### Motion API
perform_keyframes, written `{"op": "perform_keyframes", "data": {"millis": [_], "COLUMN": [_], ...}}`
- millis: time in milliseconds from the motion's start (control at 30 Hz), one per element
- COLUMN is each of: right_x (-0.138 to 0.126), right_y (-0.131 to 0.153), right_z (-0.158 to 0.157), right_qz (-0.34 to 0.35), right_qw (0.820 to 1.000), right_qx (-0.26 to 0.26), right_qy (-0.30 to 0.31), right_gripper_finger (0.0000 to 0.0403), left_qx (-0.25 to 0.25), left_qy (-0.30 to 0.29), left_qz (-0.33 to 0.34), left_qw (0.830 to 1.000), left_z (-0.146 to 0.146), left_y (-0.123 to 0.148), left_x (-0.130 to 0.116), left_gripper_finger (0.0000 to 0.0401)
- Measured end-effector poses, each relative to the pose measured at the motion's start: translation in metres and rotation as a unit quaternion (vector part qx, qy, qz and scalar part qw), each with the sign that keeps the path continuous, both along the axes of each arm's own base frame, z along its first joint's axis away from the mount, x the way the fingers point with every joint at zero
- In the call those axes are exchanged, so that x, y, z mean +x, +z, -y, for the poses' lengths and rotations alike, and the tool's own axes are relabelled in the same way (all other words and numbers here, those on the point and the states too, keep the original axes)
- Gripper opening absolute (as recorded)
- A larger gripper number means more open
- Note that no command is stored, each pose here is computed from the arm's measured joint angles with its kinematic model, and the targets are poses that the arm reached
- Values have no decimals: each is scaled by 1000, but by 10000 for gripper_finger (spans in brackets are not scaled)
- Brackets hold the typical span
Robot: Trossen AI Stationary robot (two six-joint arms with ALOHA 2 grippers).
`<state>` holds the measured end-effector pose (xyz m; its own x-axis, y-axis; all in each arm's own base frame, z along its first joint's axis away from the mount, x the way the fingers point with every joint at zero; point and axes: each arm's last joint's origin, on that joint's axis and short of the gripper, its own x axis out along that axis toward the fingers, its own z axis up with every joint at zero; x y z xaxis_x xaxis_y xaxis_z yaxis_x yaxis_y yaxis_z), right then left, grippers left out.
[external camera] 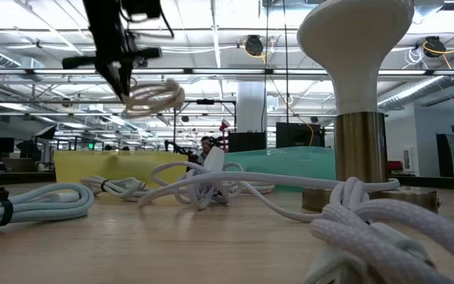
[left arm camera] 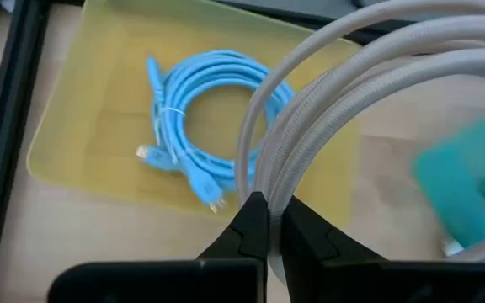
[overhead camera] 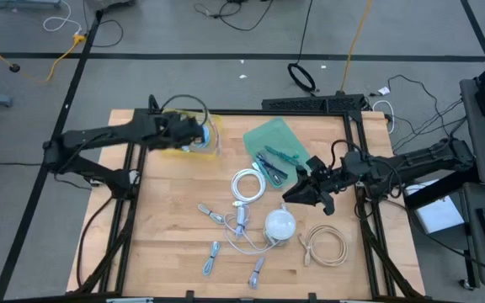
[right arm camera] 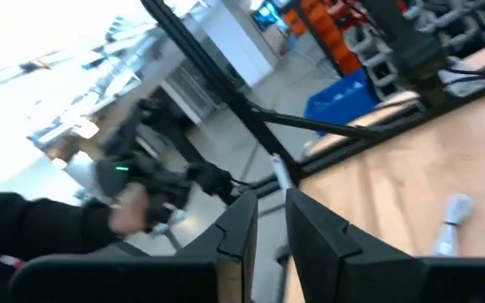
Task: Pick & Place USB Port
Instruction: Put the left brown HDMI cable into the yellow bin
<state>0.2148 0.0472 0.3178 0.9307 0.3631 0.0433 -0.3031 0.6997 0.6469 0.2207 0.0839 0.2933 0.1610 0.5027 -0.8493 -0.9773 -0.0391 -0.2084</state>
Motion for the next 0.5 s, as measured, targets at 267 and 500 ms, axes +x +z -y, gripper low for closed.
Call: {"op": "perform_keyframes", "data": {"millis": [267, 500], "right_x": [-5, -10], "right_y": [-1, -1], "right_z": [-15, -29], "right_qz": [38, 43], "right_qw": [998, 998], "right_qx": [32, 21], "right_qy": [35, 35], "right_gripper_finger": [61, 61], "left_qx": [-57, -97], "left_qy": [27, 35], "left_qz": [-52, -91], "left_qw": [997, 991], "left_z": [-44, -63], "left_y": [-27, -47], "left_x": [4, 5], "left_gripper_finger": [10, 10]}}
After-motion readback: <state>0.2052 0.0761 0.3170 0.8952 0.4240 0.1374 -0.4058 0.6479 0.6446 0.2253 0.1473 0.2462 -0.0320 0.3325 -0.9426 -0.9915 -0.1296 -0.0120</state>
